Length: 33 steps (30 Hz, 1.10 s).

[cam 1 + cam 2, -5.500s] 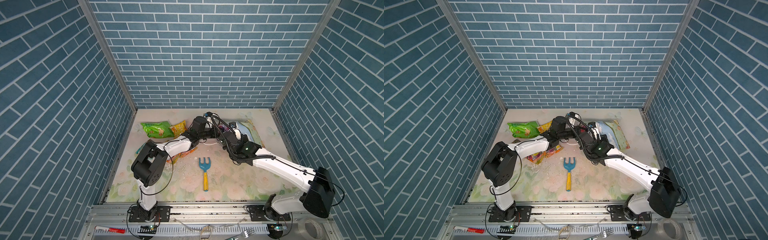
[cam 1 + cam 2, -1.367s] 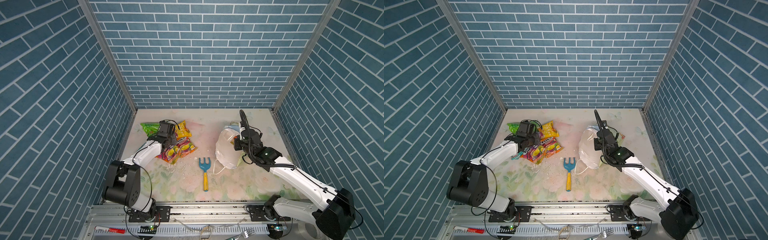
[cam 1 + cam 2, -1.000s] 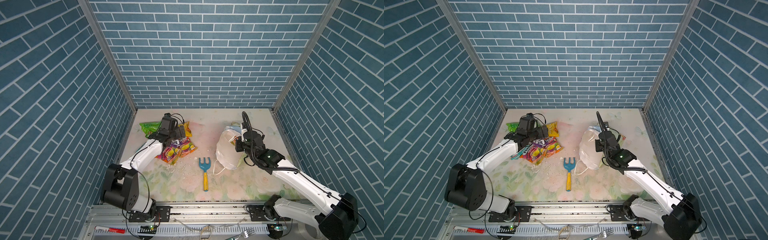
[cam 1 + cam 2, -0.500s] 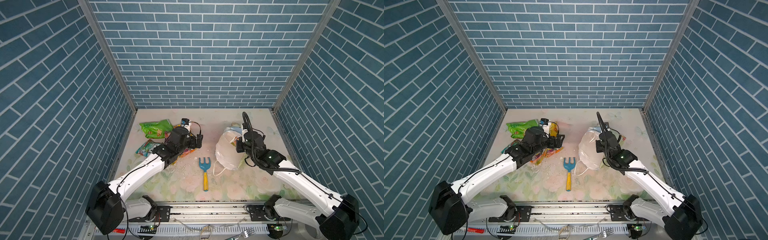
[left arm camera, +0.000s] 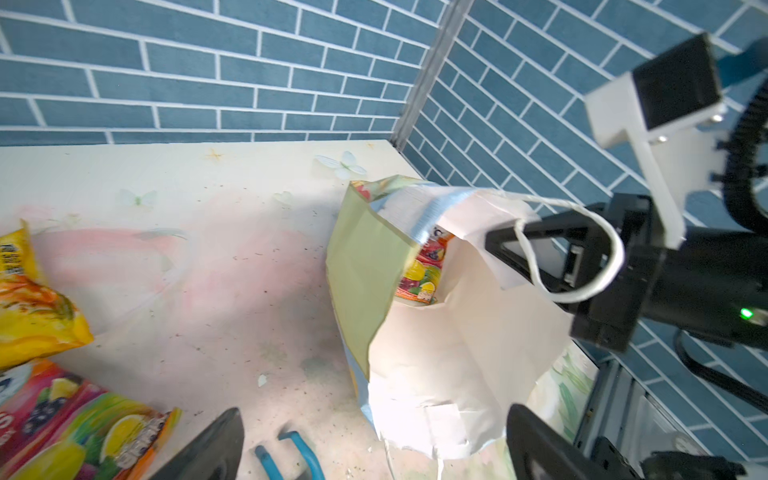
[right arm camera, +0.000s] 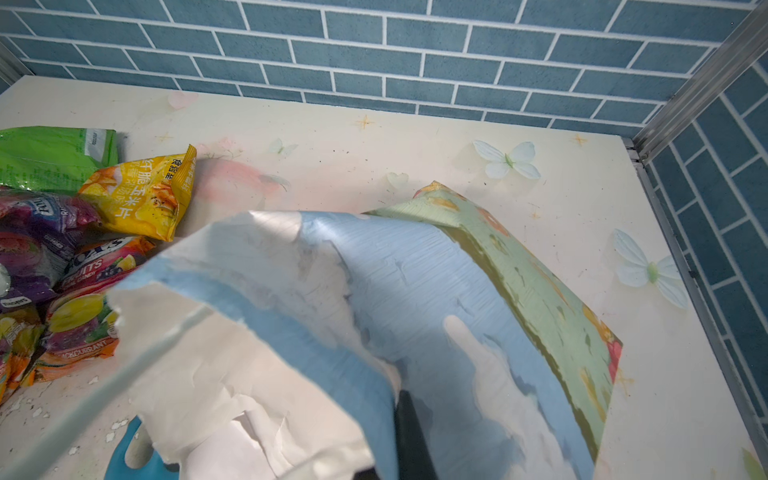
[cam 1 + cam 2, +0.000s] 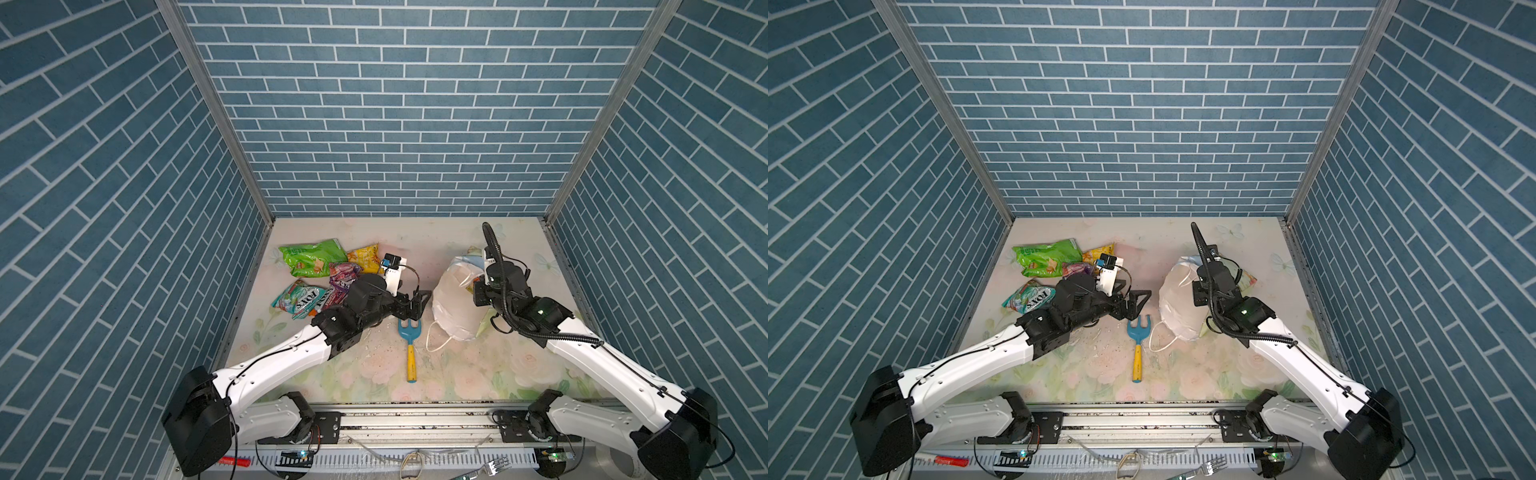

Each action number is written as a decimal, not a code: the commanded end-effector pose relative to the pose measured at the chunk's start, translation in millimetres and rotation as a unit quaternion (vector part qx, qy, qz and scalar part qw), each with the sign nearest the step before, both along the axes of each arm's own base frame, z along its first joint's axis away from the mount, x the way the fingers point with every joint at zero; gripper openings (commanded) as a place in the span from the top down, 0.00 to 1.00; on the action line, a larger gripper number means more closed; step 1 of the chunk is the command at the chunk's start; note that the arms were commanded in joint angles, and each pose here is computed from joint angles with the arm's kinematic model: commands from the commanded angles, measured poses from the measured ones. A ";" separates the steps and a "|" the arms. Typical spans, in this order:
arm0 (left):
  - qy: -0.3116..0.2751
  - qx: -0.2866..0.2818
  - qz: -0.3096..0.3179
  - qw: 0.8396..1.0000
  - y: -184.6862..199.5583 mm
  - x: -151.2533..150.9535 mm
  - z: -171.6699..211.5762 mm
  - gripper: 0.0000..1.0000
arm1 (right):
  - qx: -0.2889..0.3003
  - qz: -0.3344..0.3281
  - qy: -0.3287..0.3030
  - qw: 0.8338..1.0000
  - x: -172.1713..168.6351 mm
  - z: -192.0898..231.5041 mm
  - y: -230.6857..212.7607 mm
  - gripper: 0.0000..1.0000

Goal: Take the snacks out of the paper bag
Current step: 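Move the left gripper over the paper bag opening beside the right gripper, then lower the open left gripper into the paper bag toward the orange Fox's bag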

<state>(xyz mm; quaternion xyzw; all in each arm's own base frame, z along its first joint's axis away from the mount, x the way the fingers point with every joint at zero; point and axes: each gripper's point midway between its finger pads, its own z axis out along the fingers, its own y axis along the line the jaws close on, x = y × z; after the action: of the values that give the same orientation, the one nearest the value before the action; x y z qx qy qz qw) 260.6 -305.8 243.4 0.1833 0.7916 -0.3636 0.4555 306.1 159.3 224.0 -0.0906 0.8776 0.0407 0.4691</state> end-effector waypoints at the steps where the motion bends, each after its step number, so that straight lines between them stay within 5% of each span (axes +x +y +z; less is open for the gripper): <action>1: -0.028 -0.025 -0.046 0.998 -21.6 -11.1 7.0 0.00 | 0.016 -0.022 0.003 1.000 5.2 8.2 0.4 1.00; 12: -0.028 -0.044 -0.126 0.991 -68.5 -25.9 -4.9 0.00 | 0.028 -0.023 0.005 0.999 10.9 11.1 7.0 1.00; 24: 0.020 -0.053 -0.149 0.987 -101.4 -22.7 -34.1 0.21 | 0.049 -0.008 0.002 0.999 9.4 14.2 14.4 1.00; 33: 0.027 -0.045 -0.144 0.988 -111.6 -16.8 -41.9 0.26 | 0.067 -0.004 -0.004 0.998 7.4 19.7 15.5 1.00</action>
<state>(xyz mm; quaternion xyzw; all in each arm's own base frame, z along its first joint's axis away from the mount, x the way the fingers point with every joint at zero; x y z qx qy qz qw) 239.2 -409.8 197.7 0.2678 0.7552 -0.4635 0.3782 312.5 169.7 224.8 -0.0791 0.8835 0.0588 0.4579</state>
